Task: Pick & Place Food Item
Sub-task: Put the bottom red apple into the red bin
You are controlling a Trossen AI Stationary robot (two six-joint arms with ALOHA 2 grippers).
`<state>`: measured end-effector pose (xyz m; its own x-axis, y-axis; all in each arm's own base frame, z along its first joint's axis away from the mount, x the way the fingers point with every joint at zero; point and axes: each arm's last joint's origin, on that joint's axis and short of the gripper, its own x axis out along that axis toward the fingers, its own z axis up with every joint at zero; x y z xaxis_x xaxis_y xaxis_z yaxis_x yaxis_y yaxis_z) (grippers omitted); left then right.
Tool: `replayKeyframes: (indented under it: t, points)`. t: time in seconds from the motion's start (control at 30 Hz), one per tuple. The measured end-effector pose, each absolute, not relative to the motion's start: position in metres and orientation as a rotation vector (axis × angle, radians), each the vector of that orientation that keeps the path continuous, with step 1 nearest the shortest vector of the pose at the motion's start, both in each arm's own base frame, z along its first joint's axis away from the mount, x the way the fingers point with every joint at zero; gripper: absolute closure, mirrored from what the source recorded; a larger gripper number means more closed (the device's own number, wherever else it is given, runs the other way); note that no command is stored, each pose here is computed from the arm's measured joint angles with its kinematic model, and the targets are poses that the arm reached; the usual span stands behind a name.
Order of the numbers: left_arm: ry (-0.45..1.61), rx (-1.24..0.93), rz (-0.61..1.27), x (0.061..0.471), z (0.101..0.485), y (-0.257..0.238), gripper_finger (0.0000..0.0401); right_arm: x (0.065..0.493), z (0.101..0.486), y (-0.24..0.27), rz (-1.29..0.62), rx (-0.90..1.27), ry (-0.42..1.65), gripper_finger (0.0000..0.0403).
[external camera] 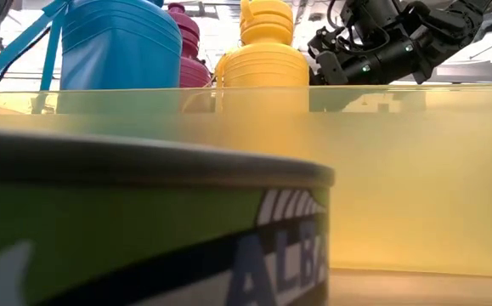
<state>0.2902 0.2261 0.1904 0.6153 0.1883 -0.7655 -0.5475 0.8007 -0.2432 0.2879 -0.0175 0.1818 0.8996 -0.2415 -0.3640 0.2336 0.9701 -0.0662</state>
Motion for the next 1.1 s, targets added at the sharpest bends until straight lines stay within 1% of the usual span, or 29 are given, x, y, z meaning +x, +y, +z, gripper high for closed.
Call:
replayKeyframes:
  t: [0.13,0.3,0.67,0.77,0.83,0.9,1.1]
  points:
    - [0.875,-0.510,0.463,0.297,0.181,0.231,0.0066,0.288,0.181,-0.017,-0.245,-0.021,0.383,0.0154]
    - [0.941,-0.464,0.509,0.304,0.174,0.234,0.0066,0.288,0.181,-0.017,-0.245,-0.024,0.384,0.0154]
    - [0.981,-0.398,0.501,0.311,0.171,0.225,0.0066,0.288,0.181,-0.017,-0.243,-0.031,0.385,0.0154]
    - [0.990,-0.369,0.479,0.313,0.170,0.222,0.0073,0.288,0.181,-0.017,-0.243,-0.031,0.385,0.0154]
    - [0.999,-0.342,0.480,0.315,0.169,0.220,0.0086,0.288,0.181,-0.017,-0.243,-0.031,0.385,0.0154]
    - [1.013,-0.329,0.489,0.316,0.166,0.219,0.0108,0.288,0.181,-0.017,-0.243,-0.031,0.385,0.0154]
    - [1.025,-0.269,0.472,0.322,0.165,0.213,0.0203,0.288,0.181,-0.017,-0.243,-0.031,0.391,0.0154]
